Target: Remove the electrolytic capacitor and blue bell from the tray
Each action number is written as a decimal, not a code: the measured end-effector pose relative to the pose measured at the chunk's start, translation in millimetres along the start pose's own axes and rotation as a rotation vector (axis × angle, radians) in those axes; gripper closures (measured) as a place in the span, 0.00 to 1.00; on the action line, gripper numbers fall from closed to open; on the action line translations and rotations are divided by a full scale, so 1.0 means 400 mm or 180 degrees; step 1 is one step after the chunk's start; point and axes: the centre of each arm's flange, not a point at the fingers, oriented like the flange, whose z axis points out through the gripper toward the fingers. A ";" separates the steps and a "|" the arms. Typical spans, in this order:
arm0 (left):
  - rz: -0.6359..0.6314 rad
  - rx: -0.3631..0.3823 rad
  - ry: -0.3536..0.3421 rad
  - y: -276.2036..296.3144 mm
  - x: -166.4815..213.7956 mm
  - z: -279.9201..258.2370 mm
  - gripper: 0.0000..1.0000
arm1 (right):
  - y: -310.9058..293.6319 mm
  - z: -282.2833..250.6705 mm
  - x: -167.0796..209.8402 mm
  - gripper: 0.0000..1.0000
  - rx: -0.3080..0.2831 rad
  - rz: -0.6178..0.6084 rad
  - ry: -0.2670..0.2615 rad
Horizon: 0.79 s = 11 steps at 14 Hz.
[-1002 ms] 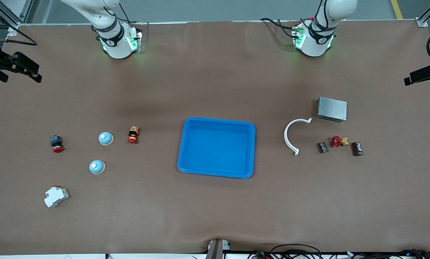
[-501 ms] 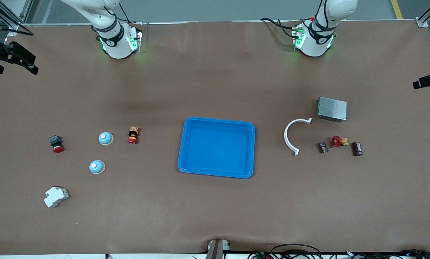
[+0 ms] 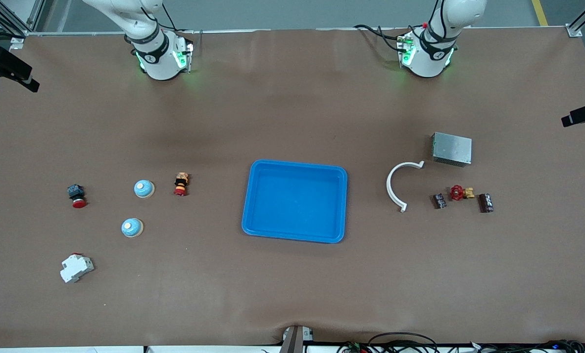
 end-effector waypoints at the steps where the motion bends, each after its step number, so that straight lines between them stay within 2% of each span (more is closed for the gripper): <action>1: -0.0066 -0.0052 0.0043 -0.011 0.011 0.002 0.00 | 0.002 -0.007 -0.008 0.00 0.0003 0.0006 0.0004; 4: -0.0130 -0.0080 0.0063 0.003 0.013 0.001 0.00 | 0.000 -0.013 -0.025 0.00 0.0002 0.0035 -0.0047; 8: -0.0111 0.0155 0.0065 0.108 0.006 0.007 0.00 | -0.002 -0.031 -0.034 0.00 0.0002 0.0037 -0.0050; 11: -0.0263 0.0068 -0.0005 0.112 0.013 0.019 0.00 | -0.013 -0.046 -0.037 0.00 -0.0003 0.0013 -0.0012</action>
